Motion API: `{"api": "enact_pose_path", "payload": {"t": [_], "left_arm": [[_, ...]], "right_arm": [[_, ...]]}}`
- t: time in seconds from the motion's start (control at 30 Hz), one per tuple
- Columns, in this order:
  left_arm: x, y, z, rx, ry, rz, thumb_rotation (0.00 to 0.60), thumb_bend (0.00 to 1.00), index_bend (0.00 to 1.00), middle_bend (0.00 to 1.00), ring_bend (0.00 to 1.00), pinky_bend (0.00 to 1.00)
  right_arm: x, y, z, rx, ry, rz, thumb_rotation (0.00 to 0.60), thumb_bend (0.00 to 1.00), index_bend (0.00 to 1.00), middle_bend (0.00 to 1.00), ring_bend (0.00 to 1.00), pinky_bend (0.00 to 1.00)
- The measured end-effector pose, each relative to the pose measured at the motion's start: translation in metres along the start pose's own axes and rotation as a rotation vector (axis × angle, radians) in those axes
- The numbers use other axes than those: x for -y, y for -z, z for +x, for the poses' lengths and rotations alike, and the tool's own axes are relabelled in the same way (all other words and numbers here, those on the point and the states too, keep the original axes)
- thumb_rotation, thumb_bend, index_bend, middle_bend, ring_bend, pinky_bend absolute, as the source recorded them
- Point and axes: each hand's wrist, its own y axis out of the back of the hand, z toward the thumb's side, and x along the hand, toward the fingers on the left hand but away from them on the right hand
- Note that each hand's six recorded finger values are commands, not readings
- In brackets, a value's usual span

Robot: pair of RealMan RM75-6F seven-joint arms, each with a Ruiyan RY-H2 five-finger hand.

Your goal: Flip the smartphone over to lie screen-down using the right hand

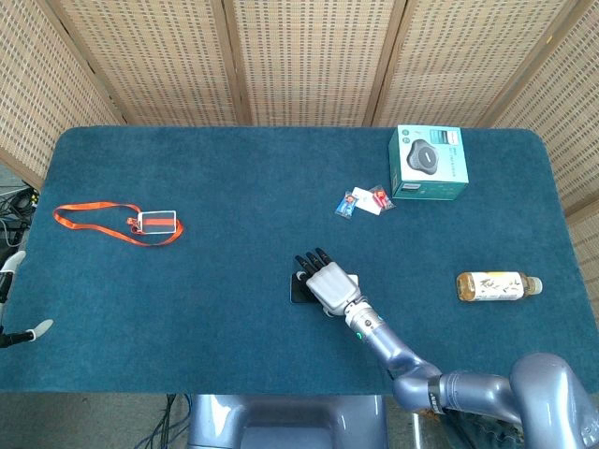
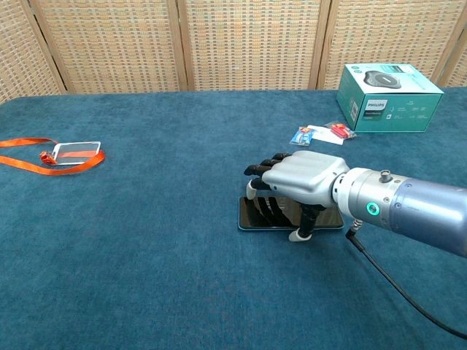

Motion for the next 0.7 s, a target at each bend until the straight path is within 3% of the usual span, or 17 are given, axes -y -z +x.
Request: {"api": "enact_pose_path", "payload": {"t": [0.33,0.7], "left_arm": [[-0.001,-0.001,-0.001,0.004,-0.003,-0.004,0.600,0.00,0.00,0.00,0.00,0.00],[-0.004,0.000,-0.003,0.007,-0.009,-0.016,0.600,0.00,0.00,0.00,0.00,0.00]], "right_arm": [[-0.017,0.016,-0.002,0.060,0.067,-0.045,0.600,0.88,0.41,0.09,0.00,0.00],[-0.028,0.040,-0.012,0.146,0.099,-0.092,0.600,0.88,0.42,0.10,0.00,0.00]]}}
